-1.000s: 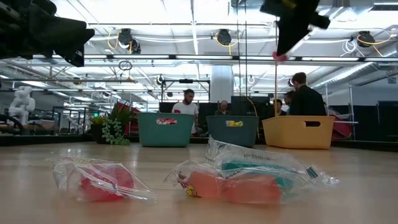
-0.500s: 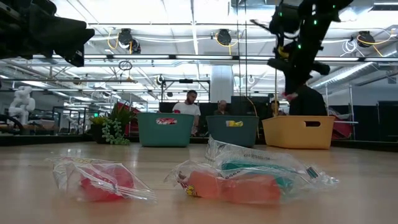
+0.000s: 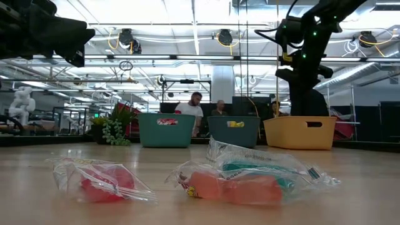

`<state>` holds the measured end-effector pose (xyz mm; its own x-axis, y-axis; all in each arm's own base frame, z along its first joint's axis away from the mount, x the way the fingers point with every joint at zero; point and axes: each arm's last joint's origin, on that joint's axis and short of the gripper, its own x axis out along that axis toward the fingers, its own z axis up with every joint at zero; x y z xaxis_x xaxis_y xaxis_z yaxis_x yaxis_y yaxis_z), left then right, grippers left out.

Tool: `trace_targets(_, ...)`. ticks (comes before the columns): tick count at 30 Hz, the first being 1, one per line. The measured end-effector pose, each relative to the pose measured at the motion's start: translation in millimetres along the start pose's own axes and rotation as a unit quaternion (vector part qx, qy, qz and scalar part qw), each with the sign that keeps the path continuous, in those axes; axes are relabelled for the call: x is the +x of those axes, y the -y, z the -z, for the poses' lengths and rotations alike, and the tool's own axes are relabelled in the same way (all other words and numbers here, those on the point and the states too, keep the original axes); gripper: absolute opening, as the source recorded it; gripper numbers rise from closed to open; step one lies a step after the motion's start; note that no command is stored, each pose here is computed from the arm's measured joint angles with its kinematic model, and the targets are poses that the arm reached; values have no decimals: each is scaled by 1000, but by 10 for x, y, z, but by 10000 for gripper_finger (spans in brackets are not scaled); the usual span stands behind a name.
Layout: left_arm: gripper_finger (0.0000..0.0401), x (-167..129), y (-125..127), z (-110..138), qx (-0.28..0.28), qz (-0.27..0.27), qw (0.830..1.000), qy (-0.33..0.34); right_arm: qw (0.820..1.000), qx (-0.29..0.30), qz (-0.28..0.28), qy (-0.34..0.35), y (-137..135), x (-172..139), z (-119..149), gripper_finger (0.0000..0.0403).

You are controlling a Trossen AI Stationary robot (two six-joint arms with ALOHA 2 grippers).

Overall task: Sort candy
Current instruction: Put the red gummy candy into the yellow bin, then put the blue gummy candy into the yellow bin

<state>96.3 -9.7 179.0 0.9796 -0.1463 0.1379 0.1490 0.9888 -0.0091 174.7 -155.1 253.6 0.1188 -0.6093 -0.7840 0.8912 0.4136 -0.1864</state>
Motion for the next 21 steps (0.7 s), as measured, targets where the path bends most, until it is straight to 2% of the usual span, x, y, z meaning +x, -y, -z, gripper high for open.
trace_targets(5, 114, 0, 0, 0, 0, 0, 1000, 0, 1000, -19, -4, -2, 9, 4, -2, 169)
trace_targets(11, 114, 0, 0, 0, 0, 0, 1000, 0, 992, -64, -104, -12, -62, -11, -1, 182)
trace_targets(14, 114, 0, 0, 0, 0, 0, 1000, 0, 977, -92, -189, -14, -155, -49, 7, 181)
trace_targets(18, 114, 0, 0, 0, 0, 0, 1000, 0, 943, -139, -303, -6, -374, -161, 44, 176)
trace_targets(21, 114, 0, 0, 0, 0, 0, 1000, 0, 921, -181, -344, 12, -592, -292, 111, 166)
